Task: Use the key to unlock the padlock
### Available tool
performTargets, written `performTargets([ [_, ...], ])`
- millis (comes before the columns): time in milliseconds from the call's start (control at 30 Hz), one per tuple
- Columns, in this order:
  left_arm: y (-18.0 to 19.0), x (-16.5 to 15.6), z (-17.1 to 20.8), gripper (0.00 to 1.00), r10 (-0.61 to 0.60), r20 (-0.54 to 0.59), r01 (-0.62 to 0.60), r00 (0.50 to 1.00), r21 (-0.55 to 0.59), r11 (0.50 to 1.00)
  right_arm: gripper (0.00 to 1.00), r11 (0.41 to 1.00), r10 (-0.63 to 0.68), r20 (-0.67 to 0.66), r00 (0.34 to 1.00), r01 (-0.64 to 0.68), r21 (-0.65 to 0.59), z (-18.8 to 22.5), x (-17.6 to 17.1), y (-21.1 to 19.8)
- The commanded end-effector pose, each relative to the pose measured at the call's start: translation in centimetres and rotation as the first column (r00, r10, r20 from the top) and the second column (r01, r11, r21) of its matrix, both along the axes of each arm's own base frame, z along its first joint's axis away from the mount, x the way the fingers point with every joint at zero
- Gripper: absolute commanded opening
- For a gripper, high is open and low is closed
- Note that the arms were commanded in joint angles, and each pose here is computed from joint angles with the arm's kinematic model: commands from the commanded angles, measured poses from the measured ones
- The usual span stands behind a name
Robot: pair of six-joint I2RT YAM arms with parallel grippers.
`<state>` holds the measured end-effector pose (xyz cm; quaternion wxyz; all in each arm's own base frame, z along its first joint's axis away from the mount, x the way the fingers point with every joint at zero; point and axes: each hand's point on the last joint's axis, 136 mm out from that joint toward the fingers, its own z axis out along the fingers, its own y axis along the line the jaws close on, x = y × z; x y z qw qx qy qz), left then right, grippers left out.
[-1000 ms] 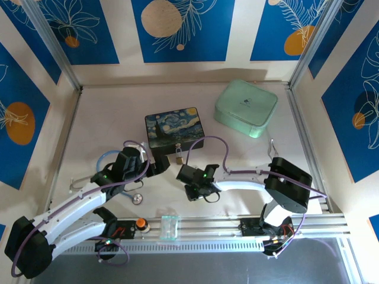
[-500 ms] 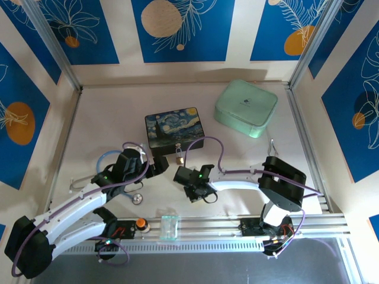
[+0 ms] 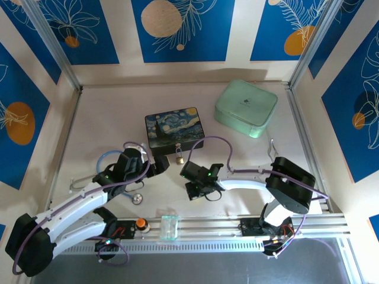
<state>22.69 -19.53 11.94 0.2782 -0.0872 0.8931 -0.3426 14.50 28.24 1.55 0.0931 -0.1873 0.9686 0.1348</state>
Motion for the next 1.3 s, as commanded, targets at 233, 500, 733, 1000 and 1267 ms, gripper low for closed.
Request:
performTargets([
  [233, -3.8, -0.7, 0.4, 0.91, -0.098, -0.01, 0.096, 0.995, -0.104, 0.99, 0.0, 0.991, 0.085, 0.039, 0.996, -0.089, 0.102, 0.9, 0.4, -1.1],
  [500, -3.5, -0.9, 1.1, 0.8, 0.069, -0.068, -0.084, 0.995, -0.257, 0.963, 0.0, 0.981, 0.07, 0.061, 0.996, -0.079, 0.175, 2.0, 1.3, -0.9],
  [733, -5.3, -1.1, 1.6, 0.8, 0.052, -0.114, -0.088, 0.992, -0.338, 0.937, 0.0, 0.952, 0.126, 0.114, 0.985, -0.152, 0.265, 4.6, 1.2, 0.2],
  [1000, -9.9, -1.3, 1.1, 0.65, -0.12, -0.179, 0.037, 0.977, -0.407, 0.912, 0.0, 0.863, 0.28, 0.268, 0.922, -0.364, 0.35, 9.4, -0.9, 0.7],
  [1267, -10.9, -1.4, 2.6, 0.6, -0.161, -0.141, 0.094, 0.977, -0.394, 0.914, 0.0, 0.854, 0.315, 0.277, 0.908, -0.398, 0.335, 10.4, -1.1, 1.0],
])
